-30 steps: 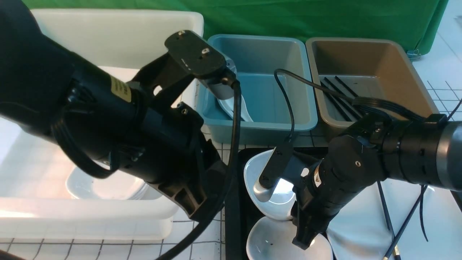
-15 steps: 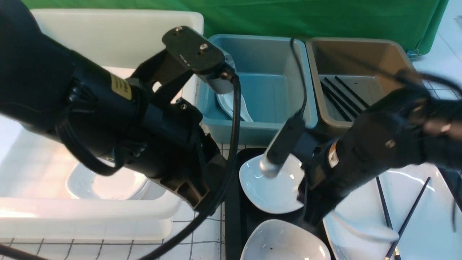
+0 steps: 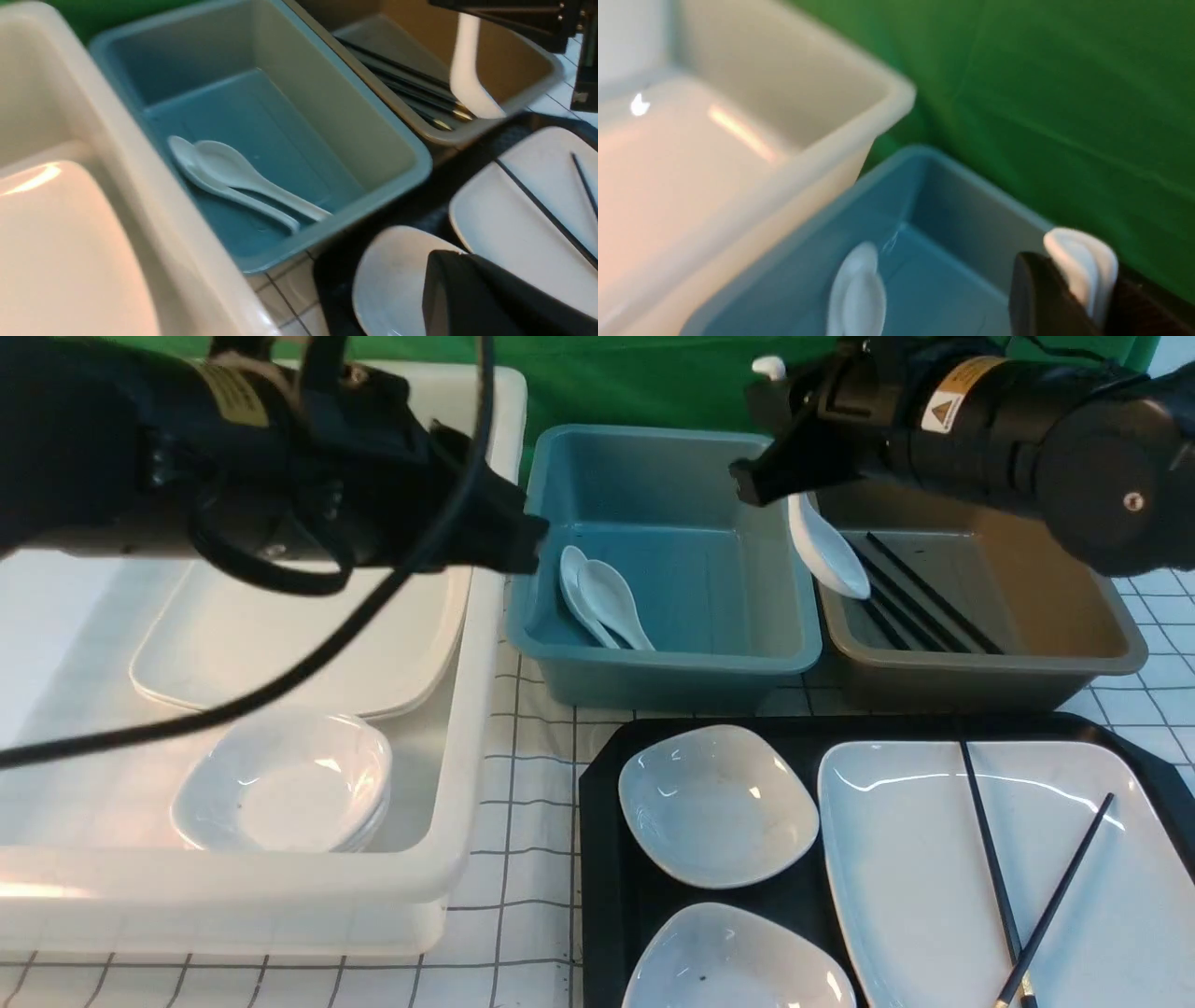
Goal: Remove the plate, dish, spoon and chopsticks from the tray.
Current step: Use the right arm to put the soup spoon into the small storage box in the middle
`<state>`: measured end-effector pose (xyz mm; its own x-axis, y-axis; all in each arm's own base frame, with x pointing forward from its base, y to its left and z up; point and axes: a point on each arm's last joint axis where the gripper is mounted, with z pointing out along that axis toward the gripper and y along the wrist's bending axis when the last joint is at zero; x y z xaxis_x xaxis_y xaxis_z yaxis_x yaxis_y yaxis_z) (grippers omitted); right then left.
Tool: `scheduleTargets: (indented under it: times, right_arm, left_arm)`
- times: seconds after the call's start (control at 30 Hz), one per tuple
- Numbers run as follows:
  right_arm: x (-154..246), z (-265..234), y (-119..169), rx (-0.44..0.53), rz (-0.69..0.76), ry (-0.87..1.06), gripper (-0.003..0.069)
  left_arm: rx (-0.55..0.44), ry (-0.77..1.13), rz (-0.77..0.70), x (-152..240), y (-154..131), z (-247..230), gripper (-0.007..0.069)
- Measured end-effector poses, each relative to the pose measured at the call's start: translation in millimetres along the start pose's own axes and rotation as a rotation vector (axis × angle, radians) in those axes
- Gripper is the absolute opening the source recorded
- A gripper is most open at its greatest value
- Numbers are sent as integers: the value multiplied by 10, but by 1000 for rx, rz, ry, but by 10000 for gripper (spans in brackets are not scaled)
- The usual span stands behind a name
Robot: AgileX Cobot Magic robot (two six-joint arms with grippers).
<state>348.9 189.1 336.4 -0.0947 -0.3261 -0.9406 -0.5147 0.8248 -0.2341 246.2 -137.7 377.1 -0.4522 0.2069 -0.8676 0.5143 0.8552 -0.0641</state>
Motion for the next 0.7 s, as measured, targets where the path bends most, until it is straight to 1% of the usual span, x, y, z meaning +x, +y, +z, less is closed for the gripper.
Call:
scheduleTargets:
  times: [0.07,0.13,0.3,0.33,0.4,0.53,0.57,0.6,0.63,0.67,0.7]
  right_arm:
    - [88,182,-28,17,47,-27,105]
    - [144,315,-27,21,83,-41,105]
    - [254,580,-6,20,168,-47,107]
    - [290,657,2,19,183,-42,120]
    - [336,743,11,18,194,-34,172]
    - [415,804,25,12,202,11,356]
    - [418,804,26,12,202,15,356]
    - [420,782,26,8,204,49,404]
    - [427,731,27,0,205,116,426]
    - [424,708,26,-3,205,139,430]
    - [374,594,14,-11,205,206,431]
  left_arm:
    - [-32,3,-7,4,92,22,-3]
    - [-42,16,-10,18,125,39,-3]
    - [-46,33,-12,34,140,49,-3]
    - [-47,34,-12,35,143,49,-3]
    - [-49,38,-11,38,148,48,-3]
    - [-51,45,-7,45,149,48,-3]
    - [-51,46,-8,45,149,48,-3]
    - [-52,46,-6,46,150,48,-3]
    - [-51,53,-6,52,149,47,-3]
    - [-51,56,-6,55,149,47,-3]
    - [-49,72,-6,69,148,46,-3]
